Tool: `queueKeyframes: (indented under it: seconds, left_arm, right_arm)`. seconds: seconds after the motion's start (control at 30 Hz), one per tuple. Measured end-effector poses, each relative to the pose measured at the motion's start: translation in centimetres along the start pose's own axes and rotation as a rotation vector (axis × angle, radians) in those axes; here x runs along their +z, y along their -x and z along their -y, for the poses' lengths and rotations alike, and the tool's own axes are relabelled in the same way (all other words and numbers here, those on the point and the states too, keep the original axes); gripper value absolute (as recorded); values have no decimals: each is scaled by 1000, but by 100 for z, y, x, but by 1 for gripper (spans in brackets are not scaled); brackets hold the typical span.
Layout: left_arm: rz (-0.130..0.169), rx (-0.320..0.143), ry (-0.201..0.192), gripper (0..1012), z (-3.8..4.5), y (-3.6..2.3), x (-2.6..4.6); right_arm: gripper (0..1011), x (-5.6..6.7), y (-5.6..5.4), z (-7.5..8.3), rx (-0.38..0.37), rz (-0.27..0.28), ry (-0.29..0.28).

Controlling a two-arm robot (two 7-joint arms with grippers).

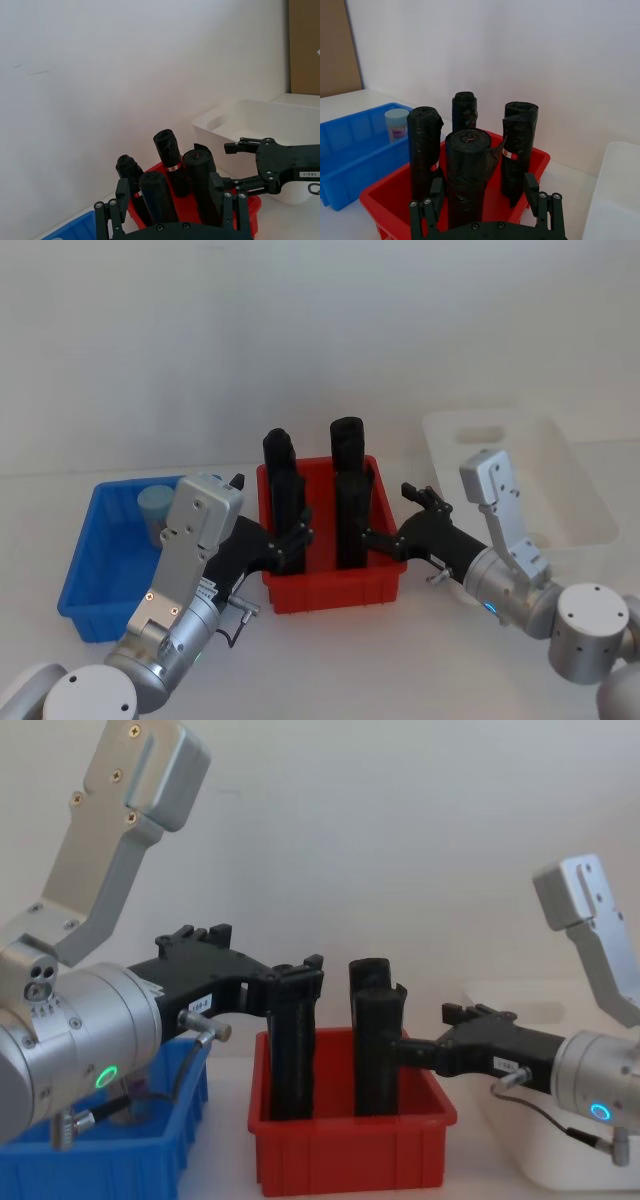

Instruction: Pick the cotton swabs from the blue box and place them into the white box.

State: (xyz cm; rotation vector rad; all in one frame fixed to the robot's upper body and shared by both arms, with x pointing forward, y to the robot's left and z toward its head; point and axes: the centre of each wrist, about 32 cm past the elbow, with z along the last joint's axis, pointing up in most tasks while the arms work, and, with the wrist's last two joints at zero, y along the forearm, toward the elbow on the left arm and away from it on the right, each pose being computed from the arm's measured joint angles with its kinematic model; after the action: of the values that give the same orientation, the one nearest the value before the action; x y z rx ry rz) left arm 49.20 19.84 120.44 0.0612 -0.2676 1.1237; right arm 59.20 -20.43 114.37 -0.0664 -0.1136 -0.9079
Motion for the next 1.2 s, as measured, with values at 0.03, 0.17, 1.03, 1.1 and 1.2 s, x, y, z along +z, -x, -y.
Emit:
queueKeyframes:
  seconds: [0.03, 0.17, 1.03, 1.1, 1.2]
  left_arm:
    - [0, 0, 0, 1004, 0, 0, 0]
    - [0, 0, 0, 1004, 0, 0, 0]
    - [0, 0, 0, 1004, 0, 0, 0]
    - [0, 0, 0, 1004, 0, 0, 0]
    - [0, 0, 0, 1004, 0, 0, 0]
  right_arm:
    - [1002, -12, -9, -51, 12, -1, 5]
    - [1002, -37, -28, -162, 37, 1, 9]
    - [834, -93, -99, -617, 122, -8, 30]
    - [783, -90, -100, -633, 126, -7, 29]
    - [704, -85, -101, -647, 128, -6, 29]
